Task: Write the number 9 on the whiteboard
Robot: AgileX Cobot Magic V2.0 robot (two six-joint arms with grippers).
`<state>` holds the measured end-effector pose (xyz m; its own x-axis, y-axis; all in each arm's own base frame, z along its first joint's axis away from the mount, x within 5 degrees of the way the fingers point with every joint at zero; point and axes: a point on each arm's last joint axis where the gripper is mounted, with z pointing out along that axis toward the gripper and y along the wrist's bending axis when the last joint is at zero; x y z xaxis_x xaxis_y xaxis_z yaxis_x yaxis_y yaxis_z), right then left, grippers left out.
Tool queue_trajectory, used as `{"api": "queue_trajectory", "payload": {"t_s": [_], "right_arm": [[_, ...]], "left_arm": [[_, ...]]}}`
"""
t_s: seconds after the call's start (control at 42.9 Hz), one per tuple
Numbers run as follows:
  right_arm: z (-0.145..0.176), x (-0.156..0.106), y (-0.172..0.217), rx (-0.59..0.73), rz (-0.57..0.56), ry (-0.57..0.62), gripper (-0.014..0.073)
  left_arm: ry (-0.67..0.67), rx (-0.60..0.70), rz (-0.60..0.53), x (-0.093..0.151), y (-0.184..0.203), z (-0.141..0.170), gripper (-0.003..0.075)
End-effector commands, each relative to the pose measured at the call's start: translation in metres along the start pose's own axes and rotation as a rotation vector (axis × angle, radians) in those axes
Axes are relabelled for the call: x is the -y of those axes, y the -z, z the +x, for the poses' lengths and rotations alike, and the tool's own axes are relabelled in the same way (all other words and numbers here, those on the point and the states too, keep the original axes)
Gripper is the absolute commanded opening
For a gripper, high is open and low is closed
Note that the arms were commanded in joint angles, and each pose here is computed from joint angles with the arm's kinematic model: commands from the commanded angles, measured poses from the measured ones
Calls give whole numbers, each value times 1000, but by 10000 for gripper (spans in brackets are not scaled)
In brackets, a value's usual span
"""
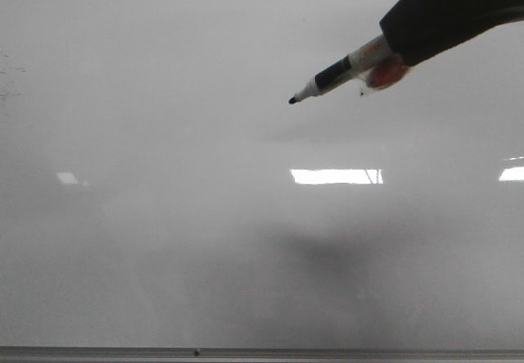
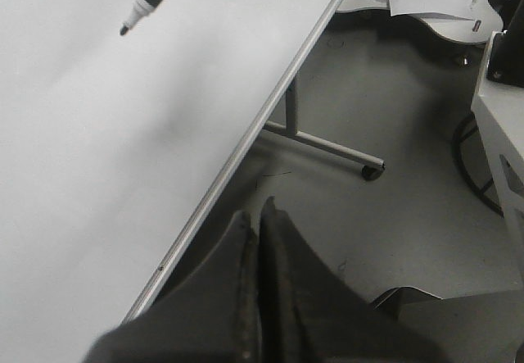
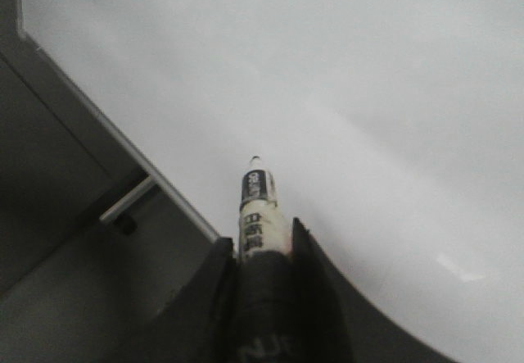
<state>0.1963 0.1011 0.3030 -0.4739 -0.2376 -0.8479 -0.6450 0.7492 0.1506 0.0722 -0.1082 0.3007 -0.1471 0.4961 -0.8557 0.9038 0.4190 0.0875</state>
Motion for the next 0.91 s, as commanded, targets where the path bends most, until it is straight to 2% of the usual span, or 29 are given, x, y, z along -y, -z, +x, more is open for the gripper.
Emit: {"api": "queue_trajectory", "payload": {"t_s": [0.0,0.233,0.653,0.886], "right_arm": [[-28,7,6,135,75,-22,-67],[-71,24,-16,186,99,-30,-67],[-74,50,-58,159,178,-79,-67],[-98,49,-78,157,105,-57,-67]], "left_arm": [[28,97,-27,-3,4,-14,-19],[28,106,-33,-3,5,-15,-19],[28,106,-33,-3,5,-15,-19],[28,106,-33,-3,5,-15,-19]]}}
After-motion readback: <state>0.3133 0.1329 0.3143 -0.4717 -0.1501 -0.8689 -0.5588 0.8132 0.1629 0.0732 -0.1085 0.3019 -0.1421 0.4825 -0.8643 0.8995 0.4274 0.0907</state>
